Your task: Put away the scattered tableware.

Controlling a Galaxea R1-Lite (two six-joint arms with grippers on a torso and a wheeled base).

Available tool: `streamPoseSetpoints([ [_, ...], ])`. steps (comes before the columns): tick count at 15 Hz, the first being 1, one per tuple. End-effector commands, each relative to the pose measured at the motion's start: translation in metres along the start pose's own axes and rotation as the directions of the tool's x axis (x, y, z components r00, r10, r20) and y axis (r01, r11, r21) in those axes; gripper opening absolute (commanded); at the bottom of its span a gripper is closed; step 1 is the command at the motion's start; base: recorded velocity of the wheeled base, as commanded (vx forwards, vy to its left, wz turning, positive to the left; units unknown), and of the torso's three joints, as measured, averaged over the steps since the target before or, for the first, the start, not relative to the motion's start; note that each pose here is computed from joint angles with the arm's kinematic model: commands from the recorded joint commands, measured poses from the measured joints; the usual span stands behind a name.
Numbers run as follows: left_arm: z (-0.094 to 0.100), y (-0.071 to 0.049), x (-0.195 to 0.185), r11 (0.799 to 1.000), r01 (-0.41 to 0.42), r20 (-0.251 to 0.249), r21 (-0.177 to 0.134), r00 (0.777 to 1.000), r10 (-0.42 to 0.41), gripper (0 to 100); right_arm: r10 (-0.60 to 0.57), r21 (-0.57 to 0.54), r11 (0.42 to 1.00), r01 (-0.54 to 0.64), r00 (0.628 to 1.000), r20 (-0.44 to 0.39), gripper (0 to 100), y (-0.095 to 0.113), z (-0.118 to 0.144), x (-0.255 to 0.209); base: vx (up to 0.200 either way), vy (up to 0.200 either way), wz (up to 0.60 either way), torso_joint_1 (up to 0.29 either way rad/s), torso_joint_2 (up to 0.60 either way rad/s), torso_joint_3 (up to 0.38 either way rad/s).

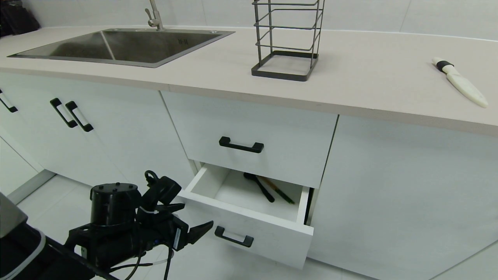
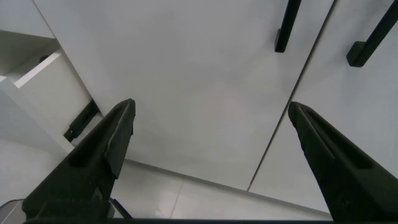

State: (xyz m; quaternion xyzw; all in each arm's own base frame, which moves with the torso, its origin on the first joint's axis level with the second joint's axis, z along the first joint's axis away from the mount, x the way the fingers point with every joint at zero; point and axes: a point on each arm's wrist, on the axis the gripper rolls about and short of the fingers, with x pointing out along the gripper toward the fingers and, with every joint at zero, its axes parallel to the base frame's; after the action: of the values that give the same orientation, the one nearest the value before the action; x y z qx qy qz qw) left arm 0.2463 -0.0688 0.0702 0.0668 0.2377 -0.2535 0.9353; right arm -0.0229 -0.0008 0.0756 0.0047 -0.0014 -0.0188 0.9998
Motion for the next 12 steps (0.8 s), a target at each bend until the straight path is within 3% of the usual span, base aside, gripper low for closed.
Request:
streamPoseSetpoints([
  [1, 0.01, 0.003, 0.006, 1.0, -0.006, 0.037, 0.0, 0.999, 0.006, 100, -0.001, 0.0, 1.0, 0.001, 1.0, -0.001, 100, 0.0, 0.0, 0.0, 0.0, 0.0, 0.0, 0.0, 0.0, 0.0],
  [7, 0.02, 0.011, 0.027, 1.0, -0.014, 0.083, 0.003, 0.997, 0.013, 100, 0.001, 0.0, 1.0, -0.001, 1.0, -0.001, 100, 0.0, 0.0, 0.0, 0.0, 0.0, 0.0, 0.0, 0.0, 0.0],
  [10, 0.027, 0.014, 0.037, 0.999, -0.018, 0.147, -0.027, 0.989, 0.022, 100, 0.001, 0.0, 1.0, -0.001, 1.0, -0.001, 100, 0.0, 0.0, 0.0, 0.0, 0.0, 0.0, 0.0, 0.0, 0.0],
  [12, 0.026, 0.015, 0.039, 0.999, -0.018, 0.157, -0.036, 0.987, 0.023, 100, -0.001, 0.001, 1.0, 0.001, 1.0, -0.001, 100, 0.0, 0.0, 0.0, 0.0, 0.0, 0.0, 0.0, 0.0, 0.0],
])
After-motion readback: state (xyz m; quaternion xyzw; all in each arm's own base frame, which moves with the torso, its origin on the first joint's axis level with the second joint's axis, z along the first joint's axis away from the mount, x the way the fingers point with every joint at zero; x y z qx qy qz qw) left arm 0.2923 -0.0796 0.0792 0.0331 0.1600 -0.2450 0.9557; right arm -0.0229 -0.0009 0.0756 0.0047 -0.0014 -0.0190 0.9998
